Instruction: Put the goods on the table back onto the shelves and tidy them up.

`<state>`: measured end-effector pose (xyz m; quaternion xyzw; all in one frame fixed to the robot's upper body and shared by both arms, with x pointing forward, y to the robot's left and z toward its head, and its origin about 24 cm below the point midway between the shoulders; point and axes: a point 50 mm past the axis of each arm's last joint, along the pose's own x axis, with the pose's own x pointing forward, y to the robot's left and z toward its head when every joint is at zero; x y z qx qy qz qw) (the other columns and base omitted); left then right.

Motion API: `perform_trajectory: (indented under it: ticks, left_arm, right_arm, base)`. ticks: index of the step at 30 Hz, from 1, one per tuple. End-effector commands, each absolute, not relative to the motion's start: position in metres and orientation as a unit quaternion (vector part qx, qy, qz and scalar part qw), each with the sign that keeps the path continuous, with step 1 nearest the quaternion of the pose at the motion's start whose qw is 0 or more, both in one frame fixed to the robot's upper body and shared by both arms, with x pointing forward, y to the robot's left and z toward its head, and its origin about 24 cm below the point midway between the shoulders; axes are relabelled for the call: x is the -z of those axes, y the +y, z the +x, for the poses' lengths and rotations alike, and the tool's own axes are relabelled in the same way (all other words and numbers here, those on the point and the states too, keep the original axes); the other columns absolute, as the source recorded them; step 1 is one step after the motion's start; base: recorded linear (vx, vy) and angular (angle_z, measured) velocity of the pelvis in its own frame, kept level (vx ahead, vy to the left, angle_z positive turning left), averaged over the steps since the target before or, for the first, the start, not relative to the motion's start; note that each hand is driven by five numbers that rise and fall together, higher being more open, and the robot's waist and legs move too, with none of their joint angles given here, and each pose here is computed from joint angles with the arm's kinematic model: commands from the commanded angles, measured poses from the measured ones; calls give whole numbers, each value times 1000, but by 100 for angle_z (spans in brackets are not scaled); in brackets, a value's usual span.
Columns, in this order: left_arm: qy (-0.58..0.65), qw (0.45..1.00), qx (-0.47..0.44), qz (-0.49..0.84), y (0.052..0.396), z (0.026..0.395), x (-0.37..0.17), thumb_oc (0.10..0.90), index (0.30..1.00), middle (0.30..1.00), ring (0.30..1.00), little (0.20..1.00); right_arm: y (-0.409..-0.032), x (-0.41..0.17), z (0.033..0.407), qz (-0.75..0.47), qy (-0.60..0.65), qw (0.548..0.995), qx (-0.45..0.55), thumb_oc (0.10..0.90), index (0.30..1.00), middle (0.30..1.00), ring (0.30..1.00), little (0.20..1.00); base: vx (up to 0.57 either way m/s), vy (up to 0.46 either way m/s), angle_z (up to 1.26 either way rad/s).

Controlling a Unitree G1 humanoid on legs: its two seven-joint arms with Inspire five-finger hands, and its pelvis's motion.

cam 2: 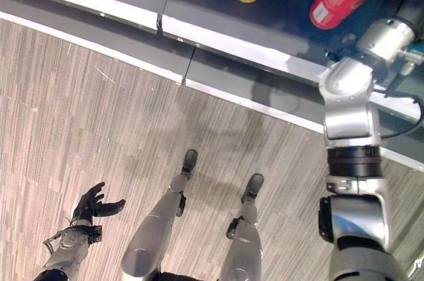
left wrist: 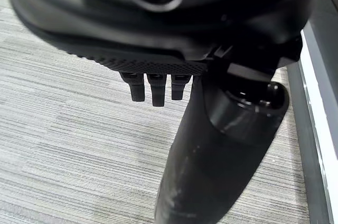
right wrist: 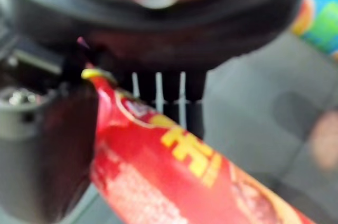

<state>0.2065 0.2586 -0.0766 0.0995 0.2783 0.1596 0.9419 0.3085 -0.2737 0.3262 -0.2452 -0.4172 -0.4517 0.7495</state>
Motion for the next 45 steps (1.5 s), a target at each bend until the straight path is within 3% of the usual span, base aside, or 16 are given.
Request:
perform_trajectory:
  ticks: [1,27,32,35,45]
  left_arm:
    - [306,923,-181,147,281,176,84,800,900,900,900,900]
    - [293,925,-195,143,281,180,81,800,900,900,900,900]
    - [294,925,-195,144,281,179,82,800,900,900,900,900]
    - [288,923,-196,162,287,207,72,800,900,900,900,900]
    - [305,920,-200,143,283,203,79,800,900,900,900,900]
  right_arm:
    - [-278,-360,280,-245,-502,672,486,400,300,300,300,300]
    - [-280,-344,286,-244,-482,669,510,400,300,300,300,300]
    - [-276,-344,288,-229,-486,677,502,400,300,300,300,300]
    - [-259,-342,300,-218,-484,706,470,400,300,300,300,300]
    - [-267,-345,302,-225,-467,703,487,400,300,300,300,300]
  base:
    - [0,0,0]
    - [-2,1,-1]
    - [0,0,0]
    - [7,7,-2]
    - [15,0,0]
